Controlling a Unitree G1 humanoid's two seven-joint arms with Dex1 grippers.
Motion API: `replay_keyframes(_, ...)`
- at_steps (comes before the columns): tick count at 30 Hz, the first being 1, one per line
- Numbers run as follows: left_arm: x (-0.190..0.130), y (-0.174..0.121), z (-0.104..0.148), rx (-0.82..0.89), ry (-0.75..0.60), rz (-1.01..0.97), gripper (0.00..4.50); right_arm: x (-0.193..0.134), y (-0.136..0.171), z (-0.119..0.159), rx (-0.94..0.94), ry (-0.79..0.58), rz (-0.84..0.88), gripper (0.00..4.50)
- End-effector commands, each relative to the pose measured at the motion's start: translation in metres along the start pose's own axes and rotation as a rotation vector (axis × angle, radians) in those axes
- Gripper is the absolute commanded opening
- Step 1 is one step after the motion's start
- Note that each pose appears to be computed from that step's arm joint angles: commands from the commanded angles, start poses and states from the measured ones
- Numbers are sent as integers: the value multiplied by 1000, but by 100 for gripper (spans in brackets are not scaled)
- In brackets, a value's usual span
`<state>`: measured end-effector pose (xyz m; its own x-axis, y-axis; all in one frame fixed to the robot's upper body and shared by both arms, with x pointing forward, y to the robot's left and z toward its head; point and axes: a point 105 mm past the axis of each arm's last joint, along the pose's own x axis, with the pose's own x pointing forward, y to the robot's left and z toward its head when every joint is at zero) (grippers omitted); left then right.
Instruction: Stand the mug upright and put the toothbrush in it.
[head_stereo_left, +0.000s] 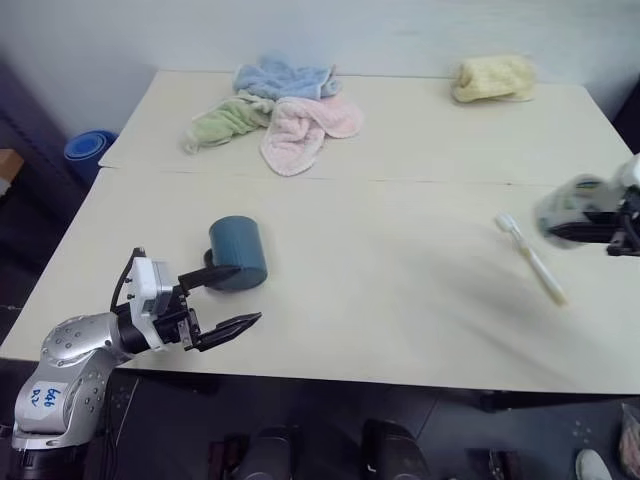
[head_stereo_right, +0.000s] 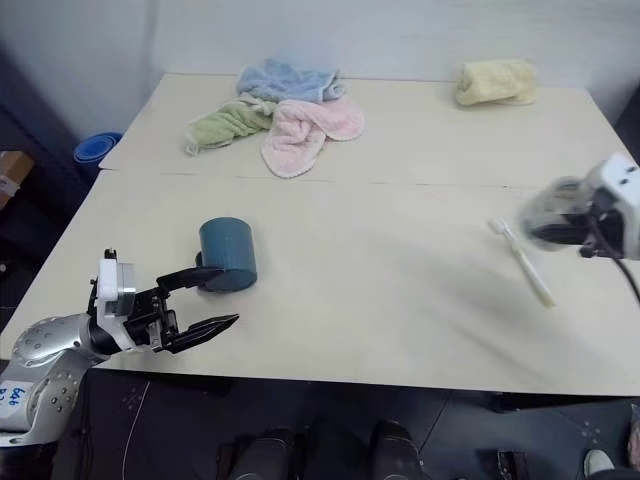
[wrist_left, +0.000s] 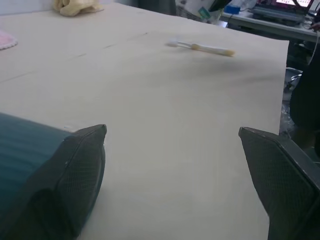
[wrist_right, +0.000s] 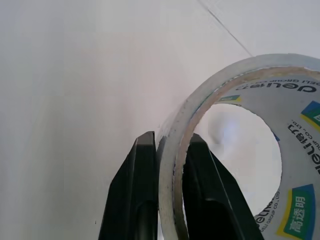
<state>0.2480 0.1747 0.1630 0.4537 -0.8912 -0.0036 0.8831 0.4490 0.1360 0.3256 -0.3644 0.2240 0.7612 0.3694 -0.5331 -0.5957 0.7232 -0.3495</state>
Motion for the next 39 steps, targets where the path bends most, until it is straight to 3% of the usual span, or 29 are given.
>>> replay_keyframes(1,1,3,5,28,-14,6,450,2,-26,-37,37,101,-181,28)
replay_keyframes(7,-3,6,6,43,-11,33,450,14,-29,-59,166,84,-252,28)
replay_keyframes(12,-12,8,5,44,7,78,450,6,-31,-60,160,87,-249,195)
replay_keyframes(15,-20,9,2,35,22,116,450,-10,-39,-48,70,54,-284,306)
replay_keyframes(19,-41,13,-1,29,54,191,450,-25,-31,-23,-47,-56,-172,446)
replay_keyframes(24,-89,28,-5,-13,79,407,450,-15,5,24,-187,-371,78,449)
replay_keyframes(27,-120,37,-18,-117,120,566,450,13,62,48,-285,-589,265,449)
replay_keyframes(30,-152,39,-43,-224,279,726,450,38,122,70,-292,-813,348,449)
replay_keyframes(34,-171,43,-42,-330,303,880,450,49,158,76,-326,-932,356,449)
replay_keyframes(39,-148,39,-25,-445,264,815,450,52,175,72,-316,-945,408,449)
